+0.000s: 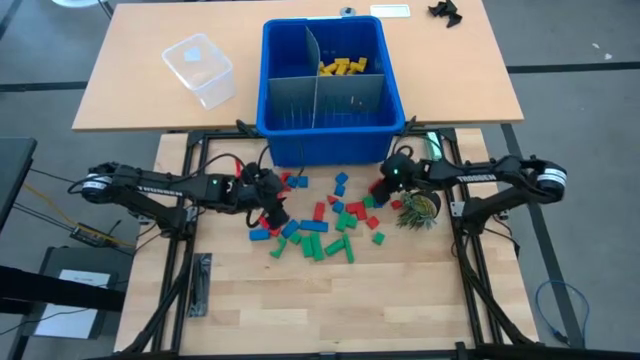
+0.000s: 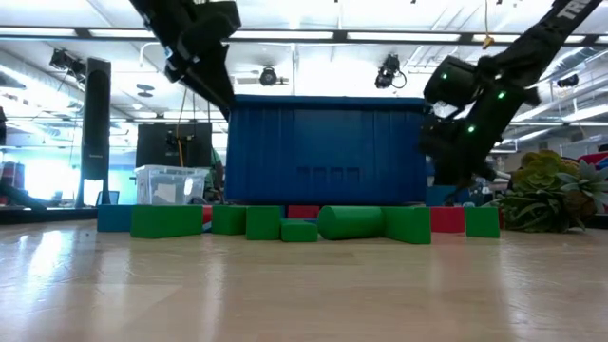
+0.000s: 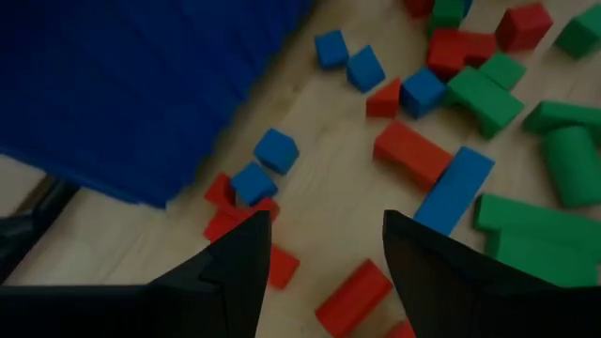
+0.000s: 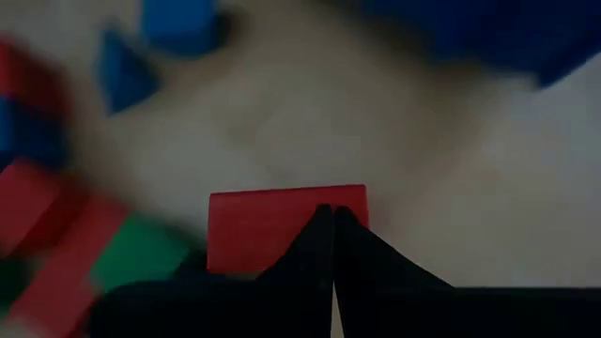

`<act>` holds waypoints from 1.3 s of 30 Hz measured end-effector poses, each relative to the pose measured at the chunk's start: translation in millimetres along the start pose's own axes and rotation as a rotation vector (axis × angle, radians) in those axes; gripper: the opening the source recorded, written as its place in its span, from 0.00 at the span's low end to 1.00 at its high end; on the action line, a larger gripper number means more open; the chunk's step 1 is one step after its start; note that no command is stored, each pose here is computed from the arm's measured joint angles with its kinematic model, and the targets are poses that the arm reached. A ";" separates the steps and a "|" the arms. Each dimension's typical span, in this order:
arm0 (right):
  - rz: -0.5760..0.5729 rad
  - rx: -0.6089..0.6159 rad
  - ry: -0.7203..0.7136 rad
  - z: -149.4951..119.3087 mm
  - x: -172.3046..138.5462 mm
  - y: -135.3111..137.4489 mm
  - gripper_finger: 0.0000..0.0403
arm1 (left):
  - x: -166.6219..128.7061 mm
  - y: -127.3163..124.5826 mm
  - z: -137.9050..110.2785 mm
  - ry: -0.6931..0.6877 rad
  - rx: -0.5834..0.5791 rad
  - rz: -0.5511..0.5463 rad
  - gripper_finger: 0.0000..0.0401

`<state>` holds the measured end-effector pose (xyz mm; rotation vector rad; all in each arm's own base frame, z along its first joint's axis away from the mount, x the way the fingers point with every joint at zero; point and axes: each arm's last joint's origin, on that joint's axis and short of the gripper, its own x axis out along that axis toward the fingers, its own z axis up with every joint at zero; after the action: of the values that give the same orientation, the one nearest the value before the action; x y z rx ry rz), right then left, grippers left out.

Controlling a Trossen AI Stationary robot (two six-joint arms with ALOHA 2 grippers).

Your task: Sort Items/Unsort Items

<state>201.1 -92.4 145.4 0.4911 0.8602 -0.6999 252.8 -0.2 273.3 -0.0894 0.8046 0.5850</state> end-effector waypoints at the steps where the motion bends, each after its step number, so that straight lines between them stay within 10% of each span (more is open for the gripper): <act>1: 0.018 -0.015 0.010 -2.8 -3.7 4.3 0.00 | -0.6 -0.8 -1.3 0.008 -0.003 -0.001 0.53; 15: 0.175 0.132 -0.319 18.4 -36.8 36.7 0.01 | 13.1 4.3 -5.7 -0.022 -0.125 0.008 0.53; 39: 0.229 0.242 -0.433 34.4 80.2 52.4 0.00 | 107.5 62.0 -68.1 -0.114 -0.163 0.040 0.53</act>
<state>293.5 -107.5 105.4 0.6145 0.3081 -0.6680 234.3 81.4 159.1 -0.1876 0.6483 0.6867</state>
